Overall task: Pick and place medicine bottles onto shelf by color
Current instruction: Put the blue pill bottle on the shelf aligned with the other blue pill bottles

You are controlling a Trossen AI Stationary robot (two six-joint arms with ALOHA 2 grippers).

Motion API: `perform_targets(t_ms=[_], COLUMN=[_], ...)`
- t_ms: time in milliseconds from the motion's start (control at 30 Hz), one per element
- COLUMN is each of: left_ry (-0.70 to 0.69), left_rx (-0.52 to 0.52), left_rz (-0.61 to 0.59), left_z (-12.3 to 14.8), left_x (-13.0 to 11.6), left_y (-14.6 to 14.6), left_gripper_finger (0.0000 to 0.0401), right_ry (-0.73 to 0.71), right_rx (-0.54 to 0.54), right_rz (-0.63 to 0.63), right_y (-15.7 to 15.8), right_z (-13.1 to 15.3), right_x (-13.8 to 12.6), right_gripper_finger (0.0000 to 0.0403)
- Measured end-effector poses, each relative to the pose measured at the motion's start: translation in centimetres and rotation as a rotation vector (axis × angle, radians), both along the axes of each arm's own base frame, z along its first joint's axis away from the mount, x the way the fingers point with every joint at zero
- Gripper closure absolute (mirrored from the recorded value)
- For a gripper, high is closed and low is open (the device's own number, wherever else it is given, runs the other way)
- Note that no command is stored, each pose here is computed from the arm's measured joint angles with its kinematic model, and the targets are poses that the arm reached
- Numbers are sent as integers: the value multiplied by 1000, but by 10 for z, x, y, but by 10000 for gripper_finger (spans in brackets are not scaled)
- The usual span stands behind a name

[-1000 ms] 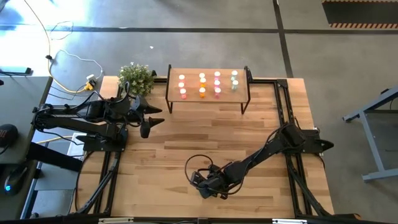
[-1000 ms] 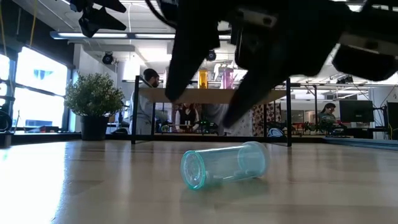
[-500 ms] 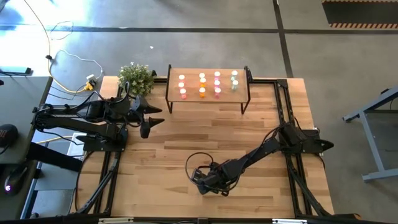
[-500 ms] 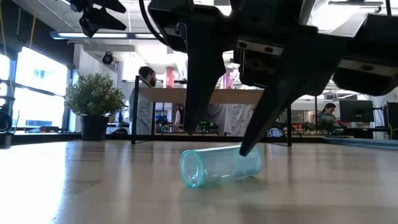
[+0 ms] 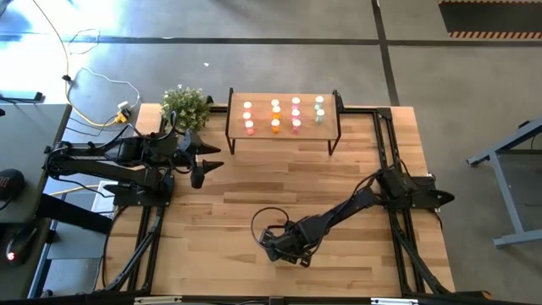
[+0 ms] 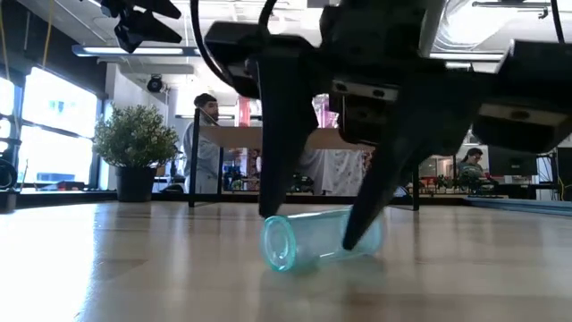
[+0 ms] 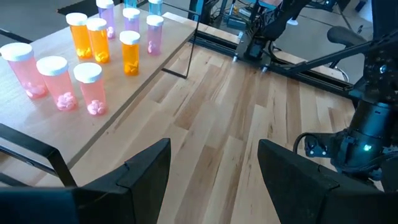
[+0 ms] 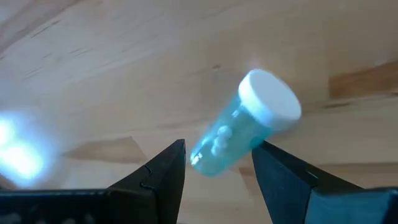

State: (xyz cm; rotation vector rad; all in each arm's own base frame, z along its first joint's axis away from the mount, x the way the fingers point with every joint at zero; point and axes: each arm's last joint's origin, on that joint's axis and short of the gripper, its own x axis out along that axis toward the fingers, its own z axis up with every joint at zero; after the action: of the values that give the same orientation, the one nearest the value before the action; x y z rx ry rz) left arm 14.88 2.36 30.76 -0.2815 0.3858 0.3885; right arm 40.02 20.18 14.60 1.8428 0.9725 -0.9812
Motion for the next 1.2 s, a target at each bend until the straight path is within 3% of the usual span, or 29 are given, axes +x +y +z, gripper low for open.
perform_targets(t_ms=[400,1200], left_ry=[15,15], left_rx=[45,45], left_rz=[-21,-21], left_z=[0,0], left_x=[0,0], left_y=[0,0], left_gripper_finger=[169,169], right_ry=[102,185], right_rx=[40,-93], right_rz=[50,126], right_y=[0,-7], right_z=[-2,-5], right_x=[-8,-19], right_gripper_finger=[226,227])
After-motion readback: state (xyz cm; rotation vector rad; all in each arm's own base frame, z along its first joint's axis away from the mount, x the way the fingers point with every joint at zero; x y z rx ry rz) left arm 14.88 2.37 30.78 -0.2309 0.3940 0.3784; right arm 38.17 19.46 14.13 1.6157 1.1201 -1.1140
